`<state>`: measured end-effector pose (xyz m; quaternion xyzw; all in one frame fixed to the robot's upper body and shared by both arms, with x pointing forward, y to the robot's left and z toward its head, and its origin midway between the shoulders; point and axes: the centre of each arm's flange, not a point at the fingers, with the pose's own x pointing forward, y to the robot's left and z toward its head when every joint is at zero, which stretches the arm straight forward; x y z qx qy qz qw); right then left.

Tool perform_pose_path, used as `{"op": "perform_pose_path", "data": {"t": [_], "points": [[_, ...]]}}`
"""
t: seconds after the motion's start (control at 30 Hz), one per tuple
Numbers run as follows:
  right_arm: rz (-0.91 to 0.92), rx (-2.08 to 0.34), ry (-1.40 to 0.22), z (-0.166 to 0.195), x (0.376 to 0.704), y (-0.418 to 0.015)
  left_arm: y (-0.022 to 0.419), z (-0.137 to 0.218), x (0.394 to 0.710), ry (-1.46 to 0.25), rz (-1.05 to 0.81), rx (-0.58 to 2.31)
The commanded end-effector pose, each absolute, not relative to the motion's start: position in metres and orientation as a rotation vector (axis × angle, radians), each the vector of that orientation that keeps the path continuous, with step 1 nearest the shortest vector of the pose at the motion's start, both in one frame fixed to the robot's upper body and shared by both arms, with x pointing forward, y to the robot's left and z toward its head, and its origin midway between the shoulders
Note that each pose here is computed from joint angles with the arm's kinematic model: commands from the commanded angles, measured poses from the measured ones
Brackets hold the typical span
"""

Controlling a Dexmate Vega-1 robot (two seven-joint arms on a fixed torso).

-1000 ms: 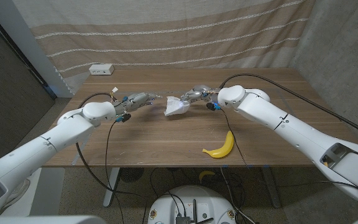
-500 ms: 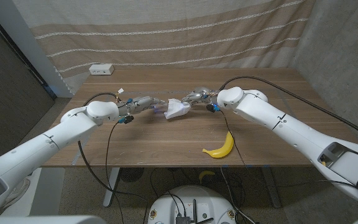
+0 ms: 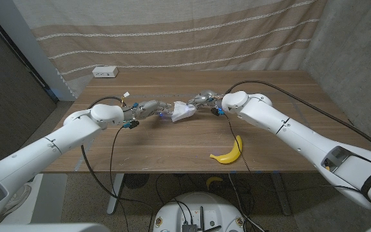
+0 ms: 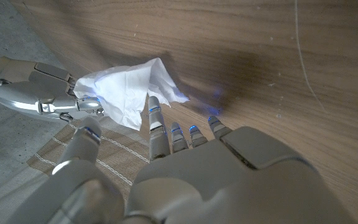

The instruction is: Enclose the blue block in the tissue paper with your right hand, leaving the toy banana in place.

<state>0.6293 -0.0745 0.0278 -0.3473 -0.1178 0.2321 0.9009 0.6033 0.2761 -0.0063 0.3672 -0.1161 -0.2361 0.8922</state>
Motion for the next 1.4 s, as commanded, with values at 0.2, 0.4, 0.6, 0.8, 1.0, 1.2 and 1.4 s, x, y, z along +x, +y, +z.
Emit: {"op": "perform_pose_path", "data": {"t": [0.2, 0.4, 0.6, 0.8, 1.0, 1.2, 1.4], "points": [[0.407, -0.667, -0.235, 0.035, 0.638, -0.061, 0.28, -0.009, 0.607, -0.225, -0.524, 0.694], [0.393, -0.654, -0.217, 0.038, 0.643, -0.053, 0.283, -0.01, 0.608, -0.24, -0.571, 0.61], [0.41, -0.676, -0.191, 0.043, 0.648, -0.052, 0.285, -0.013, 0.604, -0.255, -0.566, 0.591], [0.532, -0.767, -0.203, 0.048, 0.645, -0.064, 0.288, -0.01, 0.593, -0.291, -0.411, 0.687], [0.588, -0.812, -0.213, 0.051, 0.638, -0.075, 0.287, -0.006, 0.584, -0.354, -0.232, 0.743], [0.653, -0.841, -0.205, 0.059, 0.629, -0.081, 0.284, -0.004, 0.585, -0.36, -0.172, 0.764], [0.694, -0.861, -0.21, 0.063, 0.62, -0.08, 0.273, 0.005, 0.593, -0.258, -0.22, 0.865]]}}
